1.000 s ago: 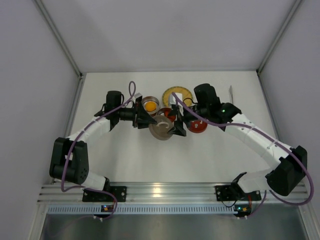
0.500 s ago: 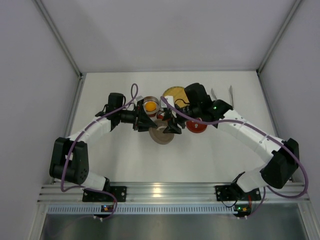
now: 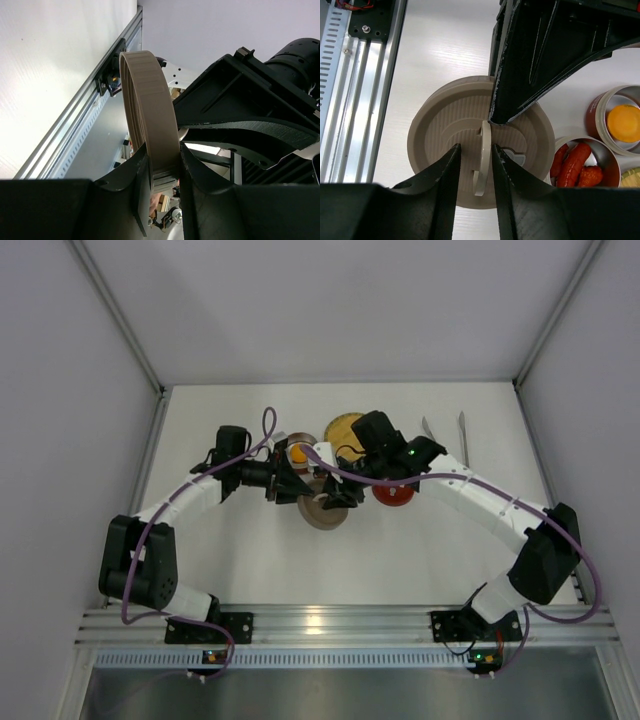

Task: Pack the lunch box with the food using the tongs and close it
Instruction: Adjust the box lid, then close the box lid on the packing box.

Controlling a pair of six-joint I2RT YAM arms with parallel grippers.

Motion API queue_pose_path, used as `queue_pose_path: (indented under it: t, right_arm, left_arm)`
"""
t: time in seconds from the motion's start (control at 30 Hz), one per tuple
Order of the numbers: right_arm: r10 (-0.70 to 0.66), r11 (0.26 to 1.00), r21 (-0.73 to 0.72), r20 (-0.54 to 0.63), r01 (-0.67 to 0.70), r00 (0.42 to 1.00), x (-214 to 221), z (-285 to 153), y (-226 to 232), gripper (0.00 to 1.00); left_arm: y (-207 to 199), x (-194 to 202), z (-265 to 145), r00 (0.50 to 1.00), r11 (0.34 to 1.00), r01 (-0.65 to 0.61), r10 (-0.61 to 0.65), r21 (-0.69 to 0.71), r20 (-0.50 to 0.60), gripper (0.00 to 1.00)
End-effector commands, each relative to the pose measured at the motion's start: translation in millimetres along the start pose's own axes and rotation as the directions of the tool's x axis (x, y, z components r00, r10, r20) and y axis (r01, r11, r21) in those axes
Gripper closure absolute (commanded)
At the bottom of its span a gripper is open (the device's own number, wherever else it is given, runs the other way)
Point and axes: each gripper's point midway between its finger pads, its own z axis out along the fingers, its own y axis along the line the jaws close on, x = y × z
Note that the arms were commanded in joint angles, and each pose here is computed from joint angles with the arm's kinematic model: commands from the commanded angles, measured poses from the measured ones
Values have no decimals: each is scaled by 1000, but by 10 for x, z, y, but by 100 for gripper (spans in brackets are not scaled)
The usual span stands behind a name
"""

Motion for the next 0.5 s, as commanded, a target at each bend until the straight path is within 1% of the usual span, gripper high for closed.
queue_pose_path:
  t: [0.0, 0.07, 0.13, 0.17, 0.27, 0.3, 0.33, 0.37, 0.4, 0.43, 0.47]
  right_arm:
    - [-41, 999, -18, 9, 42, 999, -123, -28, 43, 70]
    - [-34, 999, -16, 8, 34, 999, -119, -27, 51, 78]
    - [-23, 1000, -6, 8, 23, 1000, -116, -44, 36, 83]
    - [-18, 1000, -3, 9, 18, 1000, -112, -52, 29, 89]
    - [-9, 999, 33, 9, 8, 1000, -119, -123, -61, 100]
    - [-8, 999, 53, 10, 8, 1000, -124, -162, -113, 100]
    - [-18, 997, 72, 10, 17, 1000, -171, -200, -163, 100]
    - [-25, 995, 92, -4, 25, 1000, -167, -240, -215, 100]
    - [-21, 995, 100, -21, 23, 1000, -186, -295, -266, 100]
    - [-38, 994, 105, -43, 43, 998, -166, -318, -307, 100]
    - [-42, 990, 133, -81, 53, 996, -129, -362, -385, 100]
  left_arm:
    - [-210, 90, -41, 995, 995, -96, 97, 38, -20, 100]
    - [-215, 100, -44, 995, 994, -100, 101, 40, -22, 100]
    - [-217, 114, -47, 994, 994, -105, 106, 43, -26, 100]
    - [-216, 115, -48, 994, 993, -108, 109, 42, -23, 100]
    - [-224, 105, -53, 992, 991, -129, 129, 38, -9, 100]
    - [-221, 96, -52, 990, 990, -138, 138, 33, -1, 91]
    - [-215, 67, -72, 991, 990, -137, 136, 27, 14, 27]
    - [-212, 40, -94, 991, 991, -134, 133, 21, 26, 2]
    - [-156, -98, -181, 983, 987, -158, 159, -12, 90, 2]
    - [-155, -160, -269, 982, 990, -137, 141, -38, 125, 2]
    - [-138, -242, -354, 976, 988, -141, 148, -59, 162, 2]
